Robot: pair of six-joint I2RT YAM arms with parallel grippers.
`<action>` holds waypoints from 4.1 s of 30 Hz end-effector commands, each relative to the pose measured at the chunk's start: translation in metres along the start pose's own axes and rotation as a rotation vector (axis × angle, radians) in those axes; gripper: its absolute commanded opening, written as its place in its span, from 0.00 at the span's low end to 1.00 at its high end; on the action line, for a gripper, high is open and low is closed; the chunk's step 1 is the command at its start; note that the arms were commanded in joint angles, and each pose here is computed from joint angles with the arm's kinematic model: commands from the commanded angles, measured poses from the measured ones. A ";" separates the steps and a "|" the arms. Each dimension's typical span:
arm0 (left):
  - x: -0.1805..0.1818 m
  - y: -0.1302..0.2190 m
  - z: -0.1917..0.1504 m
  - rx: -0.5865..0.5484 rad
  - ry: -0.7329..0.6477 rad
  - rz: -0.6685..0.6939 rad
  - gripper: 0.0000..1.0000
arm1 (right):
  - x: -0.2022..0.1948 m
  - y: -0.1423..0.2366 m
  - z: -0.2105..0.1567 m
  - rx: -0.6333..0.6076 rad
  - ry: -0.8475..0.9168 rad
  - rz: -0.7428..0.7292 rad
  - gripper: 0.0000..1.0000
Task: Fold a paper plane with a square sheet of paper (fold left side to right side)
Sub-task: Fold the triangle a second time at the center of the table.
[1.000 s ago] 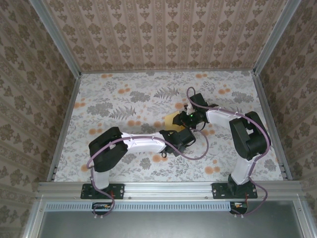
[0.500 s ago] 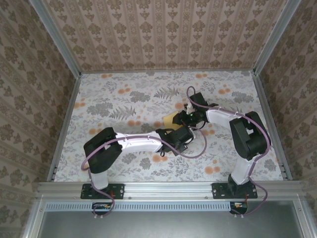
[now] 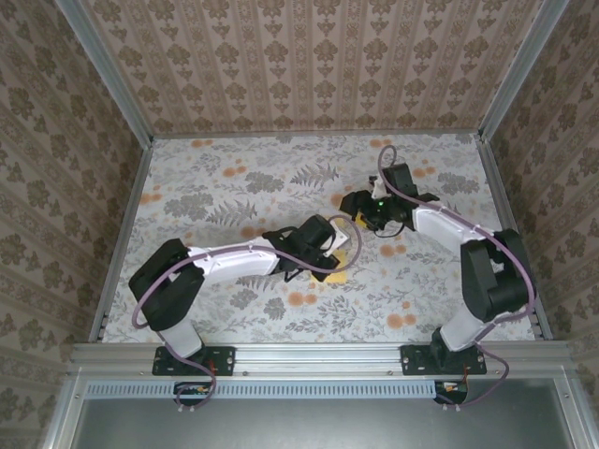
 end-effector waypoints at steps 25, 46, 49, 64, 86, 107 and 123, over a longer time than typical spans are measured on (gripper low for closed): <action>0.031 0.015 -0.027 -0.075 0.315 -0.163 0.03 | -0.070 -0.041 -0.125 0.098 0.070 -0.220 0.07; 0.038 0.006 -0.027 -0.037 0.330 -0.170 0.07 | -0.092 -0.038 -0.128 0.162 0.153 -0.473 0.06; 0.040 0.003 -0.028 -0.022 0.332 -0.171 0.07 | -0.089 -0.038 -0.127 0.168 0.172 -0.480 0.06; 0.051 -0.001 -0.039 0.012 0.366 -0.102 0.07 | -0.089 -0.041 -0.127 0.189 0.178 -0.477 0.07; 0.055 -0.009 -0.057 0.071 0.408 -0.103 0.11 | -0.089 -0.043 -0.129 0.211 0.182 -0.477 0.07; 0.065 -0.018 -0.057 0.088 0.402 -0.090 0.11 | -0.091 -0.045 -0.130 0.229 0.180 -0.480 0.07; 0.066 -0.013 -0.044 0.029 0.363 -0.099 0.11 | -0.094 -0.048 -0.131 0.243 0.177 -0.493 0.07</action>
Point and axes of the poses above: each hand's point on the last joint's axis, 136 mm out from that joint toward the fingers, its own y axis back along the fingers, its own x axis along the line the jaws close on, z = x × y, the point moved 8 cm from there along y, back along the fingers, and after that the axes turned 12 degrees about -y, right-handed, at the moved point
